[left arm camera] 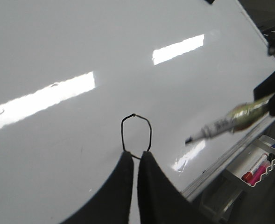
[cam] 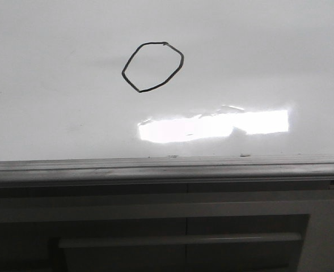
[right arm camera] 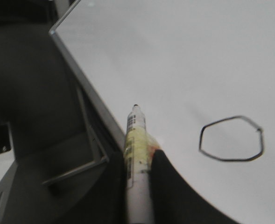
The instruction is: Write number 0 on whiteboard
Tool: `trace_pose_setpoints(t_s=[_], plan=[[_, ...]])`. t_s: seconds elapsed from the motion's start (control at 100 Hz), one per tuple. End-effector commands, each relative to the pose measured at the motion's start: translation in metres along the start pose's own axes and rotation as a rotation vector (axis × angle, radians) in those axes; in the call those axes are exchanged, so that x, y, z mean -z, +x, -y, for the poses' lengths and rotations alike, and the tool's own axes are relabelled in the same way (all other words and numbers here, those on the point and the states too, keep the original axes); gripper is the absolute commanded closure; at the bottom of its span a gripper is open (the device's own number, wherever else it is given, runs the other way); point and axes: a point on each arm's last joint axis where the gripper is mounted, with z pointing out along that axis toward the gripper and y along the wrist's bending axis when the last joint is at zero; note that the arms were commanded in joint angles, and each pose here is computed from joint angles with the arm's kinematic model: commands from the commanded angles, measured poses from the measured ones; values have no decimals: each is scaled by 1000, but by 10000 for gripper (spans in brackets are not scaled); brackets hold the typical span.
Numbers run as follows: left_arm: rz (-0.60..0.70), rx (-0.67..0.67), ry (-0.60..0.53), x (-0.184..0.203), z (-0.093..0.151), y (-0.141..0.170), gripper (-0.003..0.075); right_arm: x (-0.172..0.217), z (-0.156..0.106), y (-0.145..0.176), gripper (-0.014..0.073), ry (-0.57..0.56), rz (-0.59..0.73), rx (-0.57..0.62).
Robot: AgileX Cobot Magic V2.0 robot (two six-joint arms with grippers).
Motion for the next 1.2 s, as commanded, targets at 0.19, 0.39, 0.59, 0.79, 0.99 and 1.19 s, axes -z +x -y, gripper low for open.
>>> trace_pose_setpoints(t_s=[0.19, 0.39, 0.59, 0.79, 0.99, 1.19], plan=[[18, -171, 128, -18, 21, -23, 443, 0, -7, 4, 642, -64, 3, -62], [-162, -209, 133, -44, 32, -36, 300, 0, -7, 4, 642, -67, 0, -53], [-383, -272, 242, -57, 48, -48, 300, 0, -10, 5, 642, -102, -15, -36], [-444, -276, 374, -55, 61, -61, 300, 1, -15, 7, 642, -152, -36, -20], [-497, -288, 400, -51, 62, -58, 298, 2, -21, 9, 642, -227, -58, -19], [-589, -318, 459, -57, 68, -48, 299, 5, -29, -1, 642, -292, -8, 43]])
